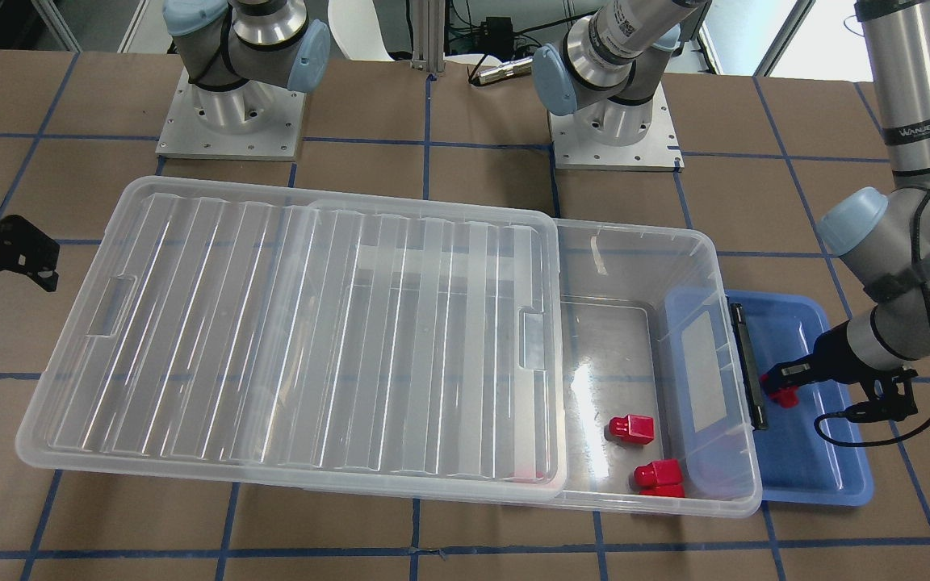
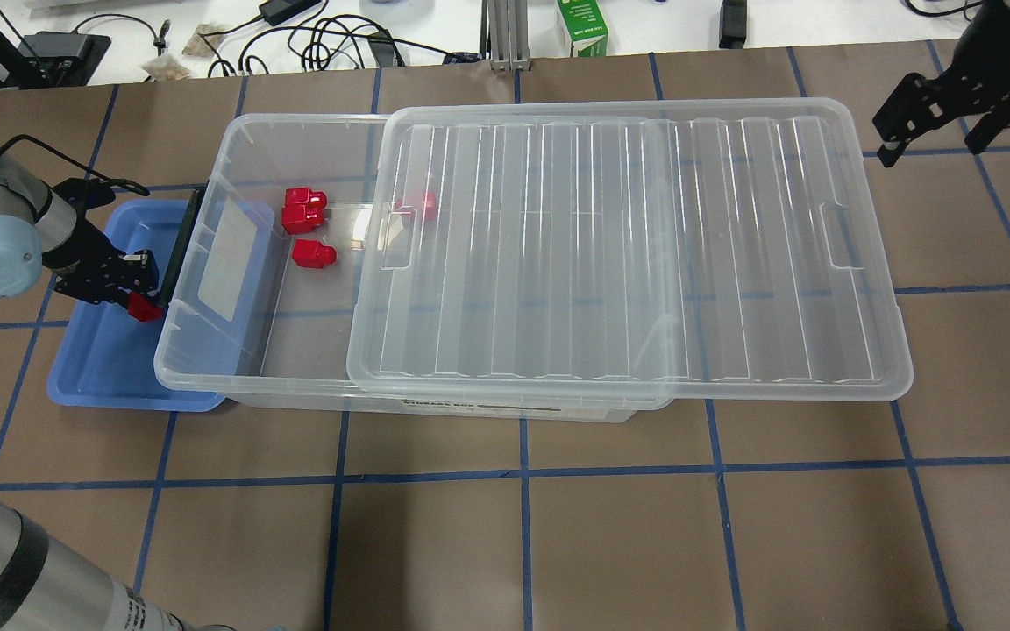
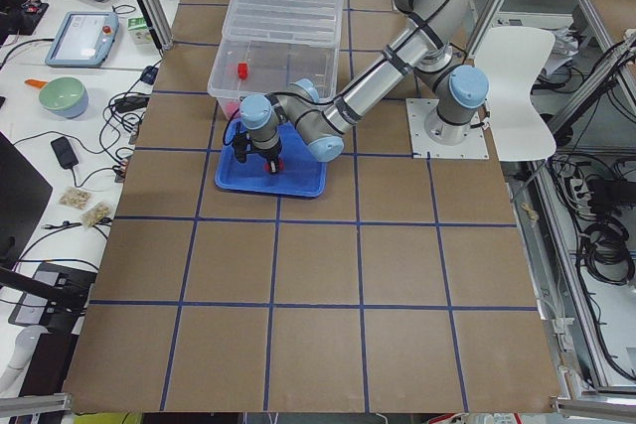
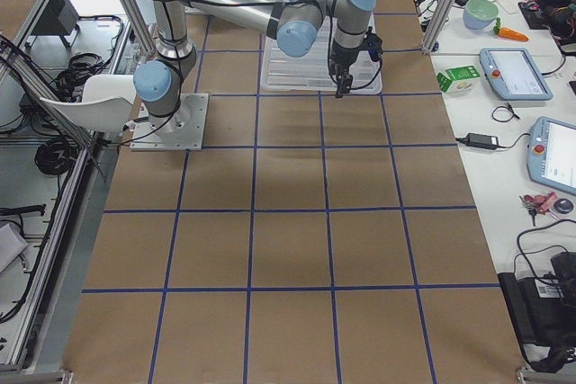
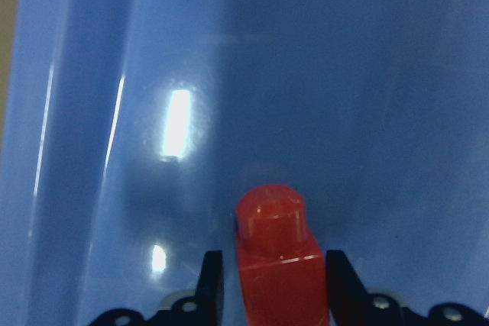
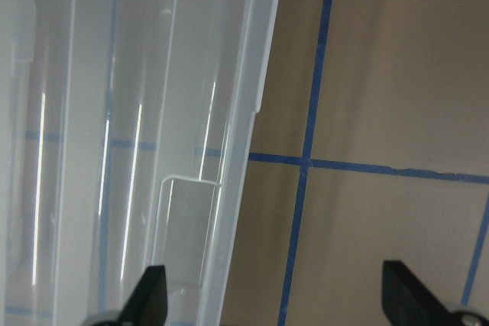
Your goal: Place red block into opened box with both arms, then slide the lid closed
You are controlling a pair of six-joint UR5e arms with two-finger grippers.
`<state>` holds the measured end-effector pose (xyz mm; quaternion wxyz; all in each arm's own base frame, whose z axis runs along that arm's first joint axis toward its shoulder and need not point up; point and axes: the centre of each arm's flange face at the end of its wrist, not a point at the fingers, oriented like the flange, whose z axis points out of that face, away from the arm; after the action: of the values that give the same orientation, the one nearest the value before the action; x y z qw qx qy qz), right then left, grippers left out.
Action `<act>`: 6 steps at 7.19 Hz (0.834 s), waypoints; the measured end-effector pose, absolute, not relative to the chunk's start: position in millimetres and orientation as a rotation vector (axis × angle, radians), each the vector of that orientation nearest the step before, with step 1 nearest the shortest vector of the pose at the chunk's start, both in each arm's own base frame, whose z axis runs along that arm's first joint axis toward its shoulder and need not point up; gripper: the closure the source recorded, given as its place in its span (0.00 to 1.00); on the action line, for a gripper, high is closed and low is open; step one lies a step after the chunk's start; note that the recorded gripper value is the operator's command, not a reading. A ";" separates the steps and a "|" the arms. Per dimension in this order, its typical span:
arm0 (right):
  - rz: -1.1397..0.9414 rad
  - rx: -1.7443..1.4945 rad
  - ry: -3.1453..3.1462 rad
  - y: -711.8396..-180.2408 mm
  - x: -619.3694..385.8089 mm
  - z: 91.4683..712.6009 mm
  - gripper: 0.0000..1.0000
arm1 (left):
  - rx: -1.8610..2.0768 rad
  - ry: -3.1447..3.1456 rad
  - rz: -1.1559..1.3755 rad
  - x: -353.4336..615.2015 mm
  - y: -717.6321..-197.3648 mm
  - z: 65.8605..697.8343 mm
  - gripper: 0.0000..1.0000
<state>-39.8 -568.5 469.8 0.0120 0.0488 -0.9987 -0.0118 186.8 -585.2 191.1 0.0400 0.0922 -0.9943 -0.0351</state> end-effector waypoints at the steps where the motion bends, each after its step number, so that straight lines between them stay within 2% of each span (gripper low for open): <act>1: -0.021 0.106 -3.097 -559.4 -28.8 497.7 0.00 | 0.280 -3.053 -0.105 187.5 -586.3 202.2 1.00; 3: -0.019 0.105 -3.047 -549.9 -8.7 518.4 0.00 | 0.272 -3.059 -0.112 186.1 -587.3 251.0 1.00; 6: -0.022 0.139 -3.032 -543.3 8.0 525.0 0.00 | 0.158 -3.067 -0.129 129.5 -582.9 376.4 1.00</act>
<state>8.0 -543.3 525.0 0.0529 0.0459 -0.9975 -0.0073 129.5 -582.9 376.4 0.0337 0.0515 -0.9972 -0.0418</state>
